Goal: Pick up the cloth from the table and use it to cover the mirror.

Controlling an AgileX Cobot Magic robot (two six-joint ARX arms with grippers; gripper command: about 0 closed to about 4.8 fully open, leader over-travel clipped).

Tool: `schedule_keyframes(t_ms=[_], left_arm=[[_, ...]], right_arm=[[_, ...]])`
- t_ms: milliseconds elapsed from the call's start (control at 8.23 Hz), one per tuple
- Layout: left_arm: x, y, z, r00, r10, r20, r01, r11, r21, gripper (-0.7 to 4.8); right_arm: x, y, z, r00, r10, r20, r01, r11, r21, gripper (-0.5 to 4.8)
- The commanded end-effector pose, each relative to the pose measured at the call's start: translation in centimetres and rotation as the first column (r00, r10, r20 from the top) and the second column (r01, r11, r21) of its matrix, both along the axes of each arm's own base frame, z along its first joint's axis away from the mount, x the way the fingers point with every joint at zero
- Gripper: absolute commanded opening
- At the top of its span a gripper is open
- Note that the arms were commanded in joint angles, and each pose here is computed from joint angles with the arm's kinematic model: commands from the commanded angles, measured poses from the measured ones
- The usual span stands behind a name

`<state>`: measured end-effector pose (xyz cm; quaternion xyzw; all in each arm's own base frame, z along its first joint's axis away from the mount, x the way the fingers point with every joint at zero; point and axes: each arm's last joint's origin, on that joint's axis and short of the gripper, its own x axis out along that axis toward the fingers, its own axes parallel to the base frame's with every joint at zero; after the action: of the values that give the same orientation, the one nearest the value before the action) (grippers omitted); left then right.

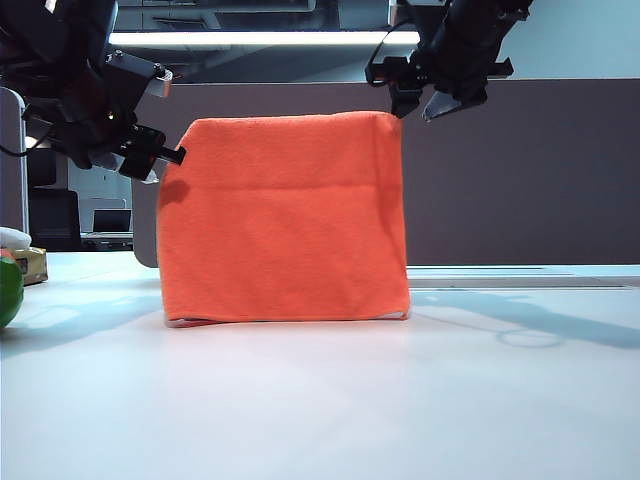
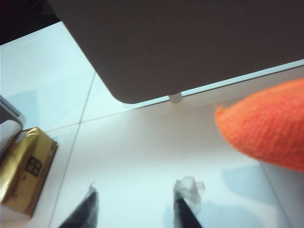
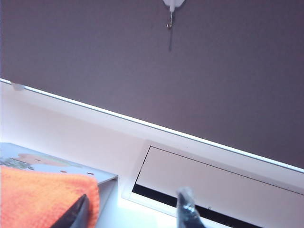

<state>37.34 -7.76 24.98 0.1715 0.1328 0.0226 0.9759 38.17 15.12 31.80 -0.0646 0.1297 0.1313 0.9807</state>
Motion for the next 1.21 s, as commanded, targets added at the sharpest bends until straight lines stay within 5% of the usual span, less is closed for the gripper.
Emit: schedule_keyframes(t_ms=[121, 243, 1093, 1215], left_arm=[[-0.4, 0.4, 1.2, 0.997, 0.069, 0.043, -0.069, 0.998, 0.006, 1.71], [-0.7, 0.8, 2.3, 0.996, 0.059, 0.072, -0.058, 0.998, -0.016, 0.78], [-2.0, 0.7, 4.8, 0.989, -0.032, 0.146, 0.049, 0.992, -0.115, 0.75], [-2.0, 0.7, 4.9, 0.988, -0.053, 0.148, 0.071, 0.991, -0.118, 0.76]], right_arm=[[-0.5, -0.2, 1.2, 0.999, -0.001, 0.036, 0.0, 1.0, 0.014, 2.34], [-0.6, -0.2, 1.4, 0.999, -0.002, 0.04, 0.001, 1.0, 0.016, 2.34], [0.5, 0.1, 0.1, 0.999, -0.007, 0.044, 0.006, 1.0, 0.016, 2.3], [2.8, 0.9, -4.6, 0.999, -0.036, -0.037, 0.035, 0.999, -0.028, 2.31]])
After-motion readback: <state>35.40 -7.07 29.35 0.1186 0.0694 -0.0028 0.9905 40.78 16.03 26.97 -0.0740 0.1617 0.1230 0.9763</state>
